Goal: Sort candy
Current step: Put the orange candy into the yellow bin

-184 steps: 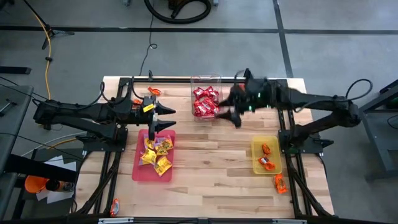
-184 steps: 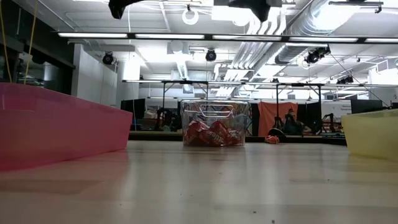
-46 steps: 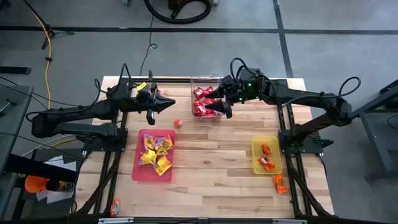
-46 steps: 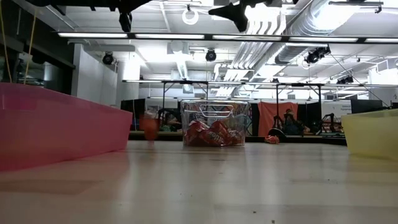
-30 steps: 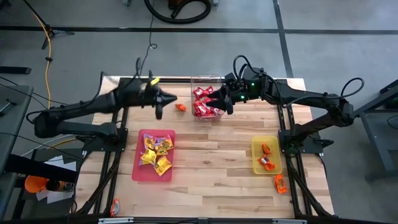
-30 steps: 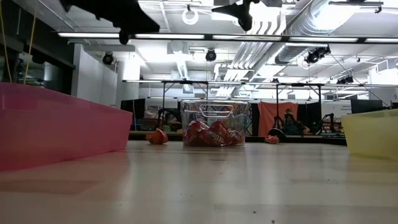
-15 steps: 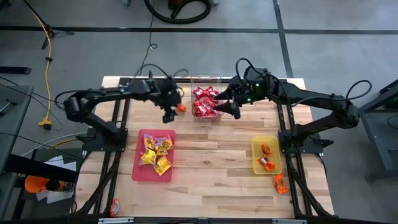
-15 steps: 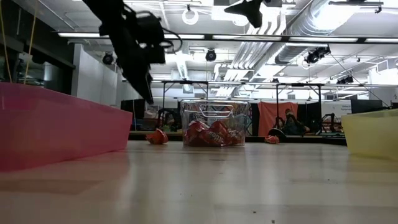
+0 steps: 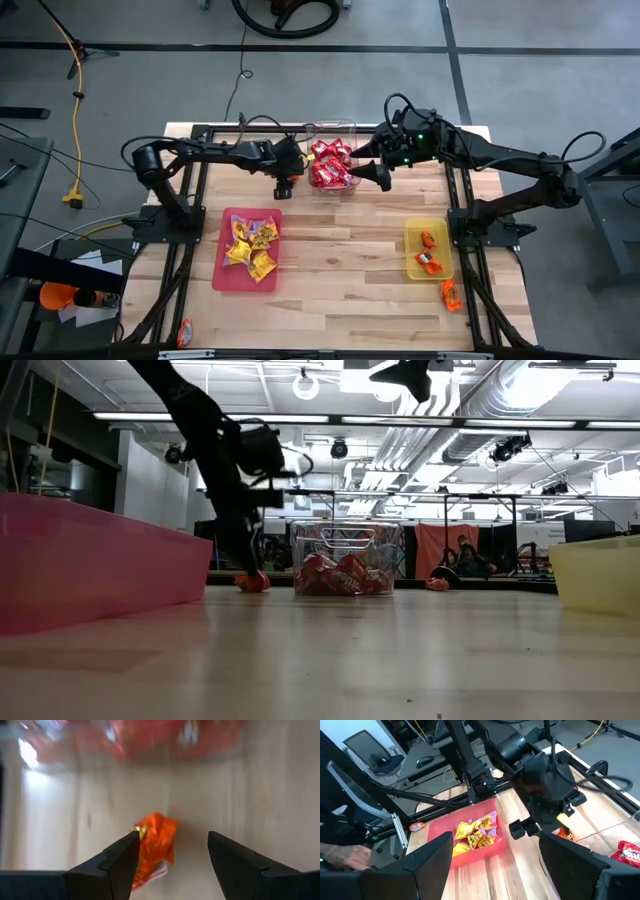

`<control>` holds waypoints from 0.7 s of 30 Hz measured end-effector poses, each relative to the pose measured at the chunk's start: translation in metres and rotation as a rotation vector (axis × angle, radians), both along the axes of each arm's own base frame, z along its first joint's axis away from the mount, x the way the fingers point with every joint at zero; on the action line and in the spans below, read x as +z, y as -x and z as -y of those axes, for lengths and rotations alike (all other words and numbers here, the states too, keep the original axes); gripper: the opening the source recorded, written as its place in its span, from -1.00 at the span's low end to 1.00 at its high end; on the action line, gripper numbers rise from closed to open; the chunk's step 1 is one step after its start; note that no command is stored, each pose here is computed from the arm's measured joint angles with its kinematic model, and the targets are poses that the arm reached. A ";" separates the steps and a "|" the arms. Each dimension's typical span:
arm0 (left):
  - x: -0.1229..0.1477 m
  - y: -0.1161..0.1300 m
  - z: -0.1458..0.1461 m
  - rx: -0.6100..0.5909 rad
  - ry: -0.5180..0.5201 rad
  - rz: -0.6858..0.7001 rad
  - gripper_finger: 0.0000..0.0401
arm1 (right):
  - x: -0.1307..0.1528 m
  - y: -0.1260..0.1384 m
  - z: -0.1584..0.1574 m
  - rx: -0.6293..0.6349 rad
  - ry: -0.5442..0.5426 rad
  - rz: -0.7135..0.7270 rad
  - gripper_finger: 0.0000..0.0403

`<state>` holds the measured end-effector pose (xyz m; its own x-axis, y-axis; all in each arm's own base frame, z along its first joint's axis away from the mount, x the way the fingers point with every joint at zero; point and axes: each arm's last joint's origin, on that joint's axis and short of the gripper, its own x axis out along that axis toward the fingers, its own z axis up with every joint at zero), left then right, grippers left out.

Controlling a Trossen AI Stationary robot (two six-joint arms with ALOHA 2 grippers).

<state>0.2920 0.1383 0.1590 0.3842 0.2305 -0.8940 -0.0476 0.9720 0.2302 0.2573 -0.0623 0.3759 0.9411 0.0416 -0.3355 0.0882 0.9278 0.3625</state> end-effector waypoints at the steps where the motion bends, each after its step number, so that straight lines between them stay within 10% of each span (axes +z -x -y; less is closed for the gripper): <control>1: -0.004 0.000 0.000 0.003 0.004 -0.020 0.11 | 0.000 0.000 0.000 -0.001 0.000 -0.001 0.45; 6: -0.015 0.000 0.000 0.035 -0.024 -0.089 0.04 | 0.000 0.000 0.000 -0.007 0.002 -0.002 0.45; 11: -0.005 0.002 0.003 0.058 -0.018 -0.064 -0.46 | 0.000 0.000 0.001 -0.023 0.008 -0.003 0.45; 14: 0.013 0.009 0.007 0.068 -0.002 -0.026 -0.89 | 0.000 0.000 0.001 -0.023 0.008 -0.004 0.45; 21: 0.081 0.035 0.025 0.090 0.044 0.204 -0.99 | 0.003 0.004 0.000 -0.011 0.044 0.009 0.45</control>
